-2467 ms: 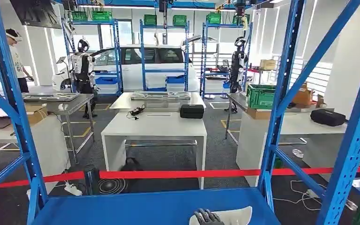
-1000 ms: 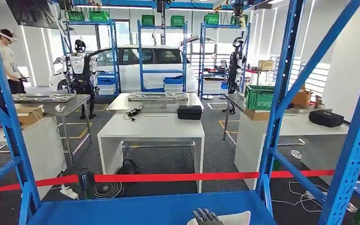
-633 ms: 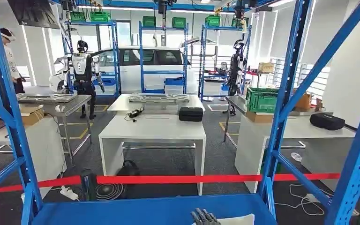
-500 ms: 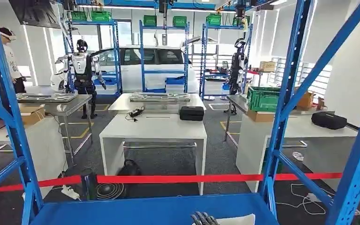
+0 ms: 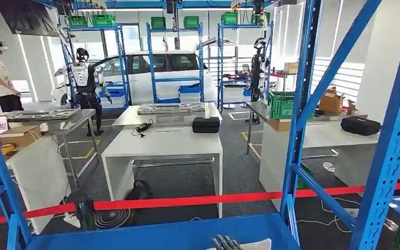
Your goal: Take the parts from the cabinet and place them on the table.
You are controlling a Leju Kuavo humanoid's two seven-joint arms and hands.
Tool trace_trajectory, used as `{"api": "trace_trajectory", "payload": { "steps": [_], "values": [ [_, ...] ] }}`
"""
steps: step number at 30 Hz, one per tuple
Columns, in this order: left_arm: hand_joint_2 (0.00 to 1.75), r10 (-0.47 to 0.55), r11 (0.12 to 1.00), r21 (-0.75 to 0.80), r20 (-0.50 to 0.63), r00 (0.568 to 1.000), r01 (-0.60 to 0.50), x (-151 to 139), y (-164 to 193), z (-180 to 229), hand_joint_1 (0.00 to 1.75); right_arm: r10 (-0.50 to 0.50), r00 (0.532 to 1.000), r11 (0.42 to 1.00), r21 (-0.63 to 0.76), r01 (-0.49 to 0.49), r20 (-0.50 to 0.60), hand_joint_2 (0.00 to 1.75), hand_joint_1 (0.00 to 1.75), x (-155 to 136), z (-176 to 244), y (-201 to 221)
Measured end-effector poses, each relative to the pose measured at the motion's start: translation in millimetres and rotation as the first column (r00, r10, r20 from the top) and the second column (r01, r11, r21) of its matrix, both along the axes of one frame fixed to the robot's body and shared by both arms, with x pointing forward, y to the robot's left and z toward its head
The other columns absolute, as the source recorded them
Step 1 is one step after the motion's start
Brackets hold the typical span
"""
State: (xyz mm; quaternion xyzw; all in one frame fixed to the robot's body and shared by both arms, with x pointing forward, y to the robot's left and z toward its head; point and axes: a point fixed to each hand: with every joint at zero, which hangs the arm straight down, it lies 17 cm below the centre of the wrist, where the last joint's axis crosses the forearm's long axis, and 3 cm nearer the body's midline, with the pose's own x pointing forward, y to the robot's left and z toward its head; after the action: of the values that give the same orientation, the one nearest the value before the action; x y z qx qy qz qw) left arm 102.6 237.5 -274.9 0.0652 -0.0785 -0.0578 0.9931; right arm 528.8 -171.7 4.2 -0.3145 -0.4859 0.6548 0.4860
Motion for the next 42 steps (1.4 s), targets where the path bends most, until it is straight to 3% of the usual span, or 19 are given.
{"api": "trace_trajectory", "payload": {
  "steps": [20,27,32,42],
  "values": [
    [0.0,-0.002,1.0,-0.005,0.016,1.0,0.002,5,-2,1,0.0,-0.008,0.999,1.0,-0.012,0.008,-0.032,1.75,0.0,-4,-7,-3],
    [0.0,-0.001,1.0,-0.003,0.016,1.0,0.001,4,-2,1,0.0,-0.017,0.996,0.999,-0.03,0.014,-0.088,1.75,0.0,-14,-24,-8],
    [0.0,-0.003,1.0,-0.002,0.017,1.0,0.003,5,-2,1,0.0,-0.042,0.984,0.998,-0.063,0.031,-0.175,1.75,0.0,-37,-56,-16],
    [0.0,-0.007,1.0,-0.001,0.017,1.0,0.007,5,-2,1,0.0,-0.065,0.986,0.996,-0.063,0.056,-0.155,1.75,0.0,-38,-58,-16]
  ]
}}
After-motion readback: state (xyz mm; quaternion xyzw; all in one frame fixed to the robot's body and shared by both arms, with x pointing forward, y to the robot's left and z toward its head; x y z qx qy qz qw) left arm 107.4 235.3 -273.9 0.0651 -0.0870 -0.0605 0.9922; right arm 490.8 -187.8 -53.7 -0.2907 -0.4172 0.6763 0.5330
